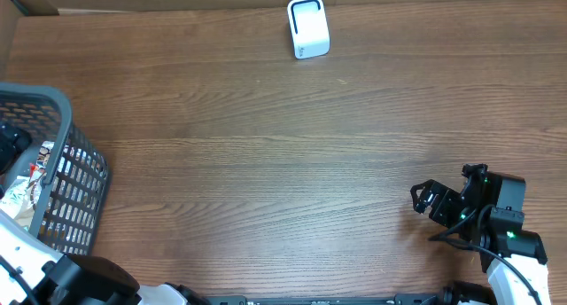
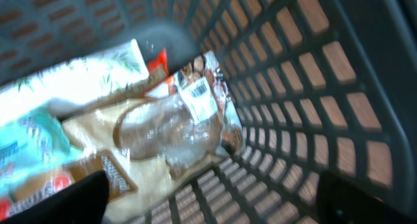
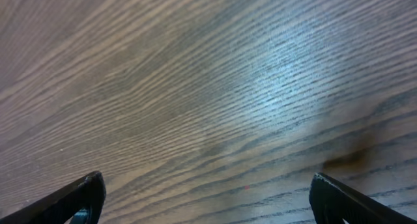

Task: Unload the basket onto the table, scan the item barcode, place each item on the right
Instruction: 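Lower the left gripper into the basket and grasp the clear bread bag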

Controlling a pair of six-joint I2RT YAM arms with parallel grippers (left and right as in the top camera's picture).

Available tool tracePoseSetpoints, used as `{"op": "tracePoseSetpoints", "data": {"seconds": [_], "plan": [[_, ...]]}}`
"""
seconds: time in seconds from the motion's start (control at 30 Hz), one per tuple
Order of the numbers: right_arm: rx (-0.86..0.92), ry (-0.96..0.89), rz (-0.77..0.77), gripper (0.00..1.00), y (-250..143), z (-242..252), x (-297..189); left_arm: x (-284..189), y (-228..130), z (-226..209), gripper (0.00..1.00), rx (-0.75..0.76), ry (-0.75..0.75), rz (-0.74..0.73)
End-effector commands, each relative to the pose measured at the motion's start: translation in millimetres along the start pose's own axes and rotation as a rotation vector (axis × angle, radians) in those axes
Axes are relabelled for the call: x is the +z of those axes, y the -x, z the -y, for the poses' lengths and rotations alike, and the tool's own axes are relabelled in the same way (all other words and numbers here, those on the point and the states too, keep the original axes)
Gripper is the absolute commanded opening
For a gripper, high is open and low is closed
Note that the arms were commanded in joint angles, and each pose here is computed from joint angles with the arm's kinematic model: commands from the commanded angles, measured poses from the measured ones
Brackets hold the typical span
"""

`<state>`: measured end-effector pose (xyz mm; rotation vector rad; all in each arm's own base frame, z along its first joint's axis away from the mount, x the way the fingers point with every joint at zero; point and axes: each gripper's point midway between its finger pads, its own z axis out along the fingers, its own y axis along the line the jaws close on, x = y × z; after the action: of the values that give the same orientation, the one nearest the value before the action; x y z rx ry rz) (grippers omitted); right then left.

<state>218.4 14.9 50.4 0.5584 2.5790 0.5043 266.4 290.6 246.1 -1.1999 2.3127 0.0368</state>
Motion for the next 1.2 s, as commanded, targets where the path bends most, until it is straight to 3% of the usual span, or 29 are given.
{"op": "tracePoseSetpoints", "data": {"seconds": [0.0, 0.1, 0.23, 0.53, 1.03, 1.1, 1.13, 1.17], "plan": [[0.009, -0.011, -0.02, 1.0, -2.7, 2.5, 3.8, 23.2, -9.1, -3.3, 0.96, 0.143, -0.02, -0.016], [0.018, -0.019, -0.046, 1.0, -6.5, 5.0, 7.5, 39.5, -7.9, -7.4, 0.99, 0.254, -0.013, 0.006], [0.031, -0.029, -0.078, 1.0, -11.4, 8.3, 11.8, 60.6, -6.0, -25.8, 0.91, 0.393, 0.071, 0.007], [0.039, -0.036, -0.1, 1.0, -13.5, 10.9, 16.8, 104.0, -2.0, -38.5, 0.96, 0.589, 0.09, -0.032], [0.039, -0.036, -0.1, 1.0, -13.5, 10.8, 16.8, 183.9, -63.4, -54.1, 0.9, 0.591, -0.008, -0.306], [0.039, -0.036, -0.1, 1.0, -13.5, 10.9, 16.8, 190.3, -72.6, -56.2, 0.84, 0.579, -0.016, -0.342], [0.039, -0.036, -0.1, 1.0, -13.3, 10.8, 16.8, 192.5, -76.1, -56.8, 0.77, 0.572, -0.018, -0.356], [0.039, -0.036, -0.1, 1.0, -13.5, 10.9, 16.8, 194.5, -79.5, -57.5, 0.64, 0.565, -0.021, -0.369]]}}
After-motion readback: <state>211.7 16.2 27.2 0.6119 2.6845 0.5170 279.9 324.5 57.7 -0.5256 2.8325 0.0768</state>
